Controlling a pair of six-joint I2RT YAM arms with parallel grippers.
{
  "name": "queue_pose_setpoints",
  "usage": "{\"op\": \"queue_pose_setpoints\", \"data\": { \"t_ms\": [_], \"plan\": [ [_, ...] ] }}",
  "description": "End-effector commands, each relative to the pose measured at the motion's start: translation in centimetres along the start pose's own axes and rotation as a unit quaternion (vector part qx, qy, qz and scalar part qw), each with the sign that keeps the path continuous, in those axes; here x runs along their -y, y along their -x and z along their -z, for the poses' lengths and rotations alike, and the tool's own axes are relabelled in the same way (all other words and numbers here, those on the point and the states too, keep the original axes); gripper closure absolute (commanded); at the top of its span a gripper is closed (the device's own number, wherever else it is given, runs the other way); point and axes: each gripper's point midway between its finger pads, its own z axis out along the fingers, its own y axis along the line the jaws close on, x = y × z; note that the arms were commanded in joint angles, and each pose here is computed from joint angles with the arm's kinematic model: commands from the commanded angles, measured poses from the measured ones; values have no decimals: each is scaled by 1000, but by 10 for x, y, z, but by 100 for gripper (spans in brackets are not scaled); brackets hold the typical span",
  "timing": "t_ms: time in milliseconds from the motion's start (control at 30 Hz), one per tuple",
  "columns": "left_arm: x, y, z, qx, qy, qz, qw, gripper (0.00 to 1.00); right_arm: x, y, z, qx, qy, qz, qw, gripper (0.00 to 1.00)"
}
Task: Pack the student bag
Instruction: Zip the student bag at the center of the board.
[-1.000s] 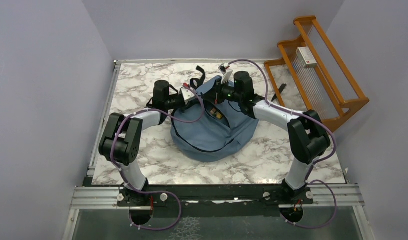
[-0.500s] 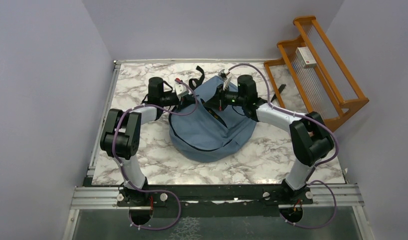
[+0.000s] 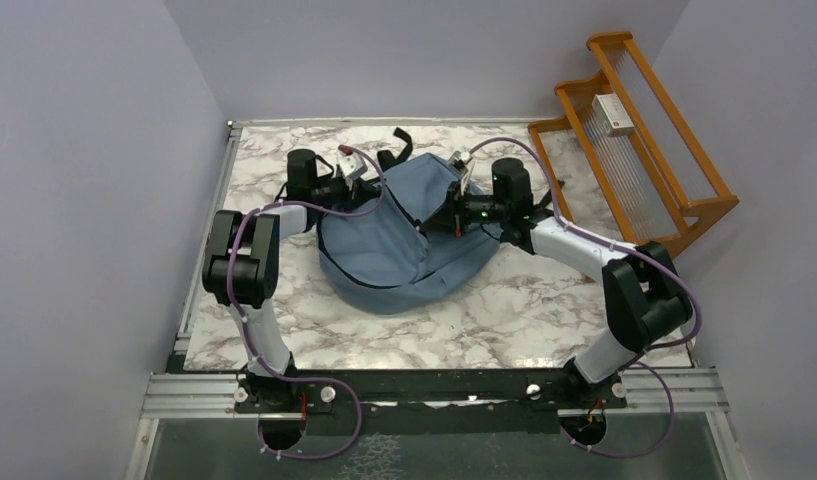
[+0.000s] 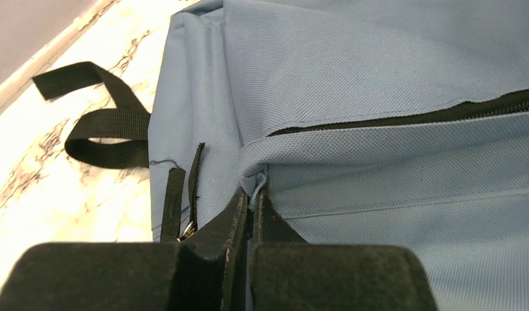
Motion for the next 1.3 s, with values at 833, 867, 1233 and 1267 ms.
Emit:
{"op": "queue_pose_setpoints", "data": {
  "t_ms": [833,867,1233,1267],
  "plan": [
    [-84,55,1,16,109,22,994,64,16,-10,38,0,-110,-21,994,67],
    [-82,66,4,23,114,21,993,59,19,-1,41,11,-129,-18,991,63],
    [-77,155,65,103,261,134,950,8,48,94,123,181,-383,16,906,46],
    [-76,157,72,111,280,154,941,4,52,100,136,196,-413,16,889,45]
  ]
}}
